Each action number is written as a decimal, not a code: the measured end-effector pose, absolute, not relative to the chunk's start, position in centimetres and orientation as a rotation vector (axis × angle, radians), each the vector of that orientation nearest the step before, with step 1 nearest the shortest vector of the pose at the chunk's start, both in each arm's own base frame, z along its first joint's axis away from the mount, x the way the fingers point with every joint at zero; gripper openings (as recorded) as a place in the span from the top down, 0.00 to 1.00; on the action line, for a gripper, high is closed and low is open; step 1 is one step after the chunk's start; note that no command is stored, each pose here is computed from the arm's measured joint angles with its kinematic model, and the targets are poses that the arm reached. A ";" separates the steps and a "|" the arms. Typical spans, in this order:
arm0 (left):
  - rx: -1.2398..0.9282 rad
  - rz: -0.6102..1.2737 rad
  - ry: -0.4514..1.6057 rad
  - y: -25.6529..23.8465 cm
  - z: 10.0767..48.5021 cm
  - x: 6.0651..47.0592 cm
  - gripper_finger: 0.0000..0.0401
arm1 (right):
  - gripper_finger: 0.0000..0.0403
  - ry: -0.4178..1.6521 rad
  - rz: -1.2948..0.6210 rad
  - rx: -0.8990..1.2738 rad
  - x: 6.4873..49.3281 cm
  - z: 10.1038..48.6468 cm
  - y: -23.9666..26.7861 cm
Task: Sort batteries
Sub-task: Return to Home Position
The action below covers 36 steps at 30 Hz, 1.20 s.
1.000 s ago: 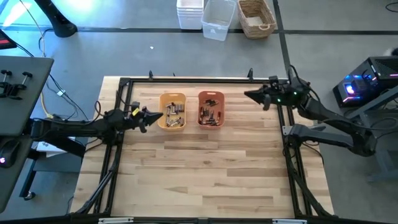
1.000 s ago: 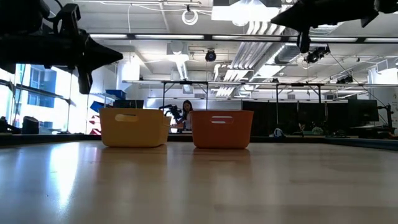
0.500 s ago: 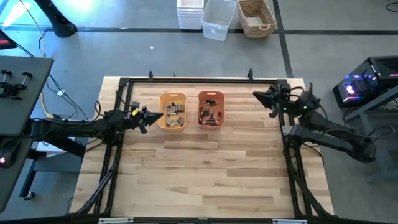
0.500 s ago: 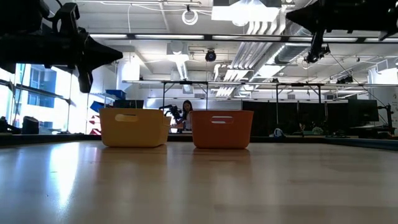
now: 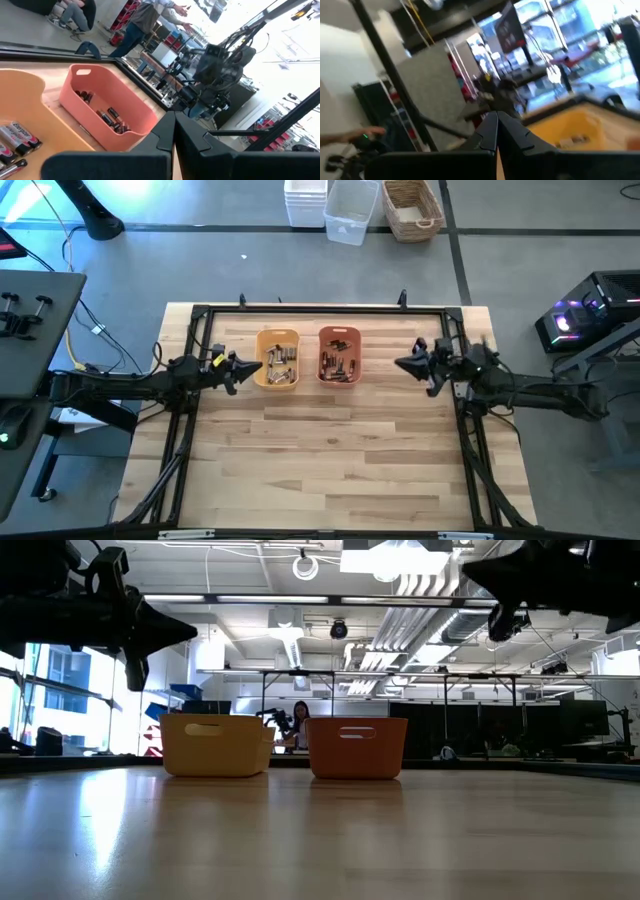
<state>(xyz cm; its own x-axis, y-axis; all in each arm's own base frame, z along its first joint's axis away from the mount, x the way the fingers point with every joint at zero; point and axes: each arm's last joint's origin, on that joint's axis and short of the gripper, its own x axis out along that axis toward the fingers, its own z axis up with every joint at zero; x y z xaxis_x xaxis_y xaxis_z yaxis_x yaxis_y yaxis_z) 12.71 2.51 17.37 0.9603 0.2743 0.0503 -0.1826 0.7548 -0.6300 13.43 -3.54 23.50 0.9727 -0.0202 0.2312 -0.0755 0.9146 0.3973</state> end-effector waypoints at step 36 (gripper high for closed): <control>-0.674 0.282 -0.036 2.0 16.3 10.0 1.00 | 1.00 0.135 0.049 0.399 13.2 16.4 -2.1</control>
<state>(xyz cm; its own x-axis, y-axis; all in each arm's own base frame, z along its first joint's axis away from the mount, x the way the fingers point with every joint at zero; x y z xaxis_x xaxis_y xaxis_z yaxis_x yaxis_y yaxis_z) 10.02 2.03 16.33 0.9615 0.2687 -0.0577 -0.2454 0.7448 -0.6205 13.24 -2.05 16.43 0.9898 0.0745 -0.1212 -0.0214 0.9203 0.3907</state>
